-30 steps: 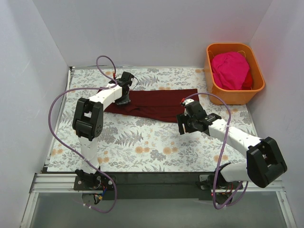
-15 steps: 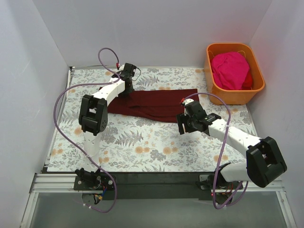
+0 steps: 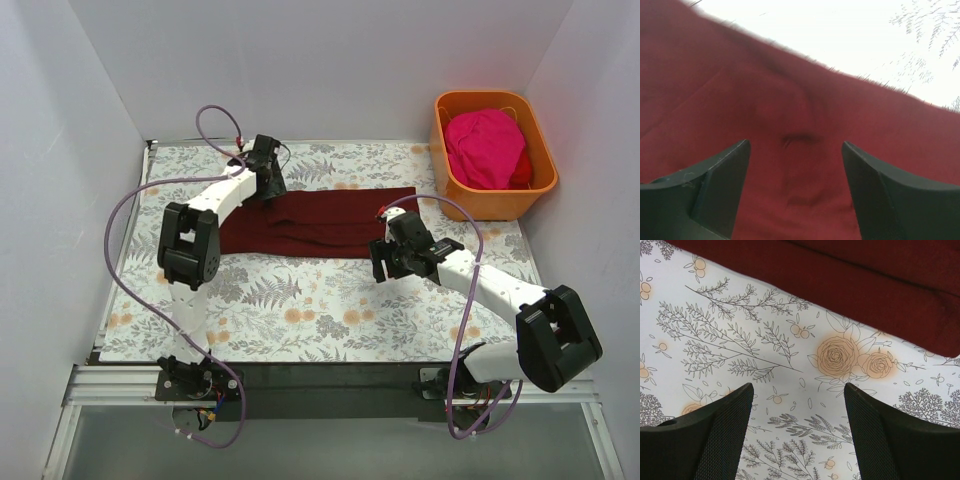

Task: Fold and stack the t-shirts
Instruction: Fold the tshirt

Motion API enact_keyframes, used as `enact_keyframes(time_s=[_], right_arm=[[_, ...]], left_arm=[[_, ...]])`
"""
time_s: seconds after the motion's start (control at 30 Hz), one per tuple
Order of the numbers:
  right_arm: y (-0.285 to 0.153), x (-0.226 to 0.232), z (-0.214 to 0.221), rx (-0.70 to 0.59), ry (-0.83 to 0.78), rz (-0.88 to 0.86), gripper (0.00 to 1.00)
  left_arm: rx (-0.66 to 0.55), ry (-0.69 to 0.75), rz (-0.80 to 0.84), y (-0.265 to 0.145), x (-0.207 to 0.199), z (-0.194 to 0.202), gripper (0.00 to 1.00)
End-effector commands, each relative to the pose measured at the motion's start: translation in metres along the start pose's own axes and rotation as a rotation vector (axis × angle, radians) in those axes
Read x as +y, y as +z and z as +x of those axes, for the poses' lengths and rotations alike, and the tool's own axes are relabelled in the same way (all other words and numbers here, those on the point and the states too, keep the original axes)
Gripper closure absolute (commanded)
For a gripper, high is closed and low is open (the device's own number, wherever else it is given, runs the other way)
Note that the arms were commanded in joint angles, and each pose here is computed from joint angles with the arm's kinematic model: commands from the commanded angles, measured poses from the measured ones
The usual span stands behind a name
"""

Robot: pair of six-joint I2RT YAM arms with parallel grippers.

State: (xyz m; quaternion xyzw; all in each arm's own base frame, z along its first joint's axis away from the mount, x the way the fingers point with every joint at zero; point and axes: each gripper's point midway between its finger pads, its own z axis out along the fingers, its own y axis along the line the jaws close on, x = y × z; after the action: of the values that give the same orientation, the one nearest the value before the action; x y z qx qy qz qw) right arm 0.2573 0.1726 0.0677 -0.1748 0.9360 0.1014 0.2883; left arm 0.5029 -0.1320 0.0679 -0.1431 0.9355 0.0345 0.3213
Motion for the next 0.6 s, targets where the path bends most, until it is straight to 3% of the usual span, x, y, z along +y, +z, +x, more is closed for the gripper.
enact_keyframes(time_s=[0.0,0.17,0.33,0.57], right_arm=[[-0.004,0.007,-0.019,-0.065,-0.020,-0.030,0.21],[-0.006,-0.003,-0.025,-0.087,-0.039,0.022,0.21],[-0.004,-0.033,-0.036,-0.114,0.047,0.095,0.25],[0.003,-0.075,-0.051,-0.161,0.200,0.125,0.31]], left_arm=[[-0.073,-0.122,0.015,-0.063,0.024,-0.032,0.29],[-0.010,-0.202,-0.014,-0.085,0.074,0.008,0.30],[0.054,-0.339,-0.046,-0.077,0.141,0.046,0.31],[0.125,-0.414,-0.046,-0.063,0.165,0.073,0.33]])
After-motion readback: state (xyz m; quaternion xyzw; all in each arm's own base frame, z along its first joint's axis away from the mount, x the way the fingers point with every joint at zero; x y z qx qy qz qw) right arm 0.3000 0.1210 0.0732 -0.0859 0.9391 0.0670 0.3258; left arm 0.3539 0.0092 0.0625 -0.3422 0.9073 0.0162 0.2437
